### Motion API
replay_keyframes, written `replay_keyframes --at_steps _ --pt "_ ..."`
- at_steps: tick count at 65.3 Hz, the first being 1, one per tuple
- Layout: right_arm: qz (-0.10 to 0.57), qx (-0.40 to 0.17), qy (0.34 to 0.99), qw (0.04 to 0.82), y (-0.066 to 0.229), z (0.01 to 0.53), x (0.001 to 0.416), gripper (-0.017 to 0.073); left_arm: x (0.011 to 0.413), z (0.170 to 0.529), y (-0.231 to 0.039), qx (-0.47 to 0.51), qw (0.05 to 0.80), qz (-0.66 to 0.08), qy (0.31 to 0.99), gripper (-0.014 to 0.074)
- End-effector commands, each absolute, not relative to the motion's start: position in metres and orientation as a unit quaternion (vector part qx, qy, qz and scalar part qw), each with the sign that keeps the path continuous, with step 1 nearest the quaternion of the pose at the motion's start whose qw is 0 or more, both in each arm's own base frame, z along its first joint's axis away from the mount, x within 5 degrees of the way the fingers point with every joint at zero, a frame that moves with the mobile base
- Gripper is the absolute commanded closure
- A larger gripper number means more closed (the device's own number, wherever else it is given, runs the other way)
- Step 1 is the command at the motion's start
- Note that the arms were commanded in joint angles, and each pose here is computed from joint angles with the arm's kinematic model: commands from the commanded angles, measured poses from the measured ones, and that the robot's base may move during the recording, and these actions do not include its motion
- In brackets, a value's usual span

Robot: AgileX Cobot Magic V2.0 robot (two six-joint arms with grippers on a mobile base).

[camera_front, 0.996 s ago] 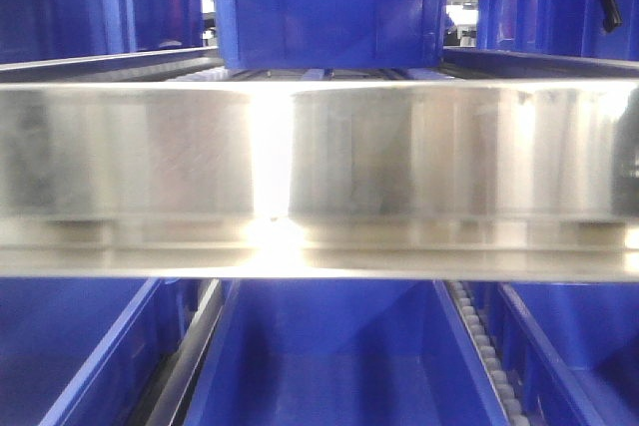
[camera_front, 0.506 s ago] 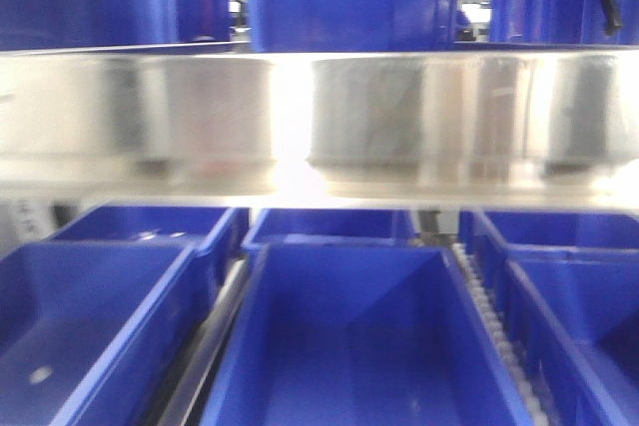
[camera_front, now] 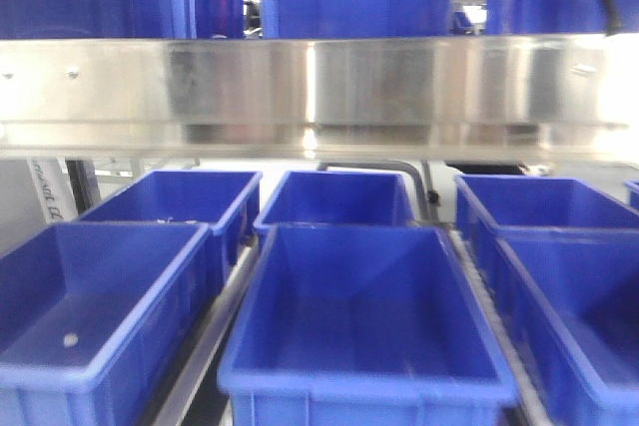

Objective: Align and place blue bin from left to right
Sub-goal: 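Pull the held blue bin off the shelf toward the robot, then hold the bin with both grippers while the base turns away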

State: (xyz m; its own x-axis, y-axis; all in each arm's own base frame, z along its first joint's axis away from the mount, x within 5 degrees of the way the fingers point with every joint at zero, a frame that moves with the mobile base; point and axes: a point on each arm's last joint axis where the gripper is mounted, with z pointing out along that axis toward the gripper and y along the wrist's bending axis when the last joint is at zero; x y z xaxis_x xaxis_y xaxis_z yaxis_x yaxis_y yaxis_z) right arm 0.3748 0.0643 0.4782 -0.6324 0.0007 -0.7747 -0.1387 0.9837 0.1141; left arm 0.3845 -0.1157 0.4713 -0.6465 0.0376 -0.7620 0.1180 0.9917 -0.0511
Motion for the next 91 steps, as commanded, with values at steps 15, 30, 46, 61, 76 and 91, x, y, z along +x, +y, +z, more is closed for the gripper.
replay_keyframes --at_steps 15,30,46,61,76,91 --pt "0.086 -0.028 0.869 0.486 0.0608 0.4976 0.3717 0.0627 0.3752 0.4917 -0.1205 0.054 0.466 -0.074 0.88 0.0705" --pt "0.086 -0.028 0.869 0.486 0.0608 0.4976 0.3717 0.0627 0.3752 0.4917 -0.1205 0.054 0.466 -0.074 0.88 0.0705" --pt "0.086 -0.028 0.869 0.486 0.0608 0.4976 0.3717 0.0627 0.3752 0.4917 -0.1205 0.054 0.466 -0.074 0.88 0.0705" --pt "0.086 -0.028 0.869 0.486 0.0608 0.4976 0.3717 0.0627 0.3752 0.4917 -0.1205 0.054 0.466 -0.074 0.88 0.0705" --pt "0.086 -0.028 0.869 0.486 0.0608 0.4976 0.3717 0.0627 0.3752 0.4917 -0.1205 0.054 0.466 -0.074 0.88 0.0705" --pt "0.086 -0.028 0.869 0.486 0.0608 0.4976 0.3717 0.0627 0.3752 0.4917 -0.1205 0.054 0.466 -0.074 0.88 0.0705"
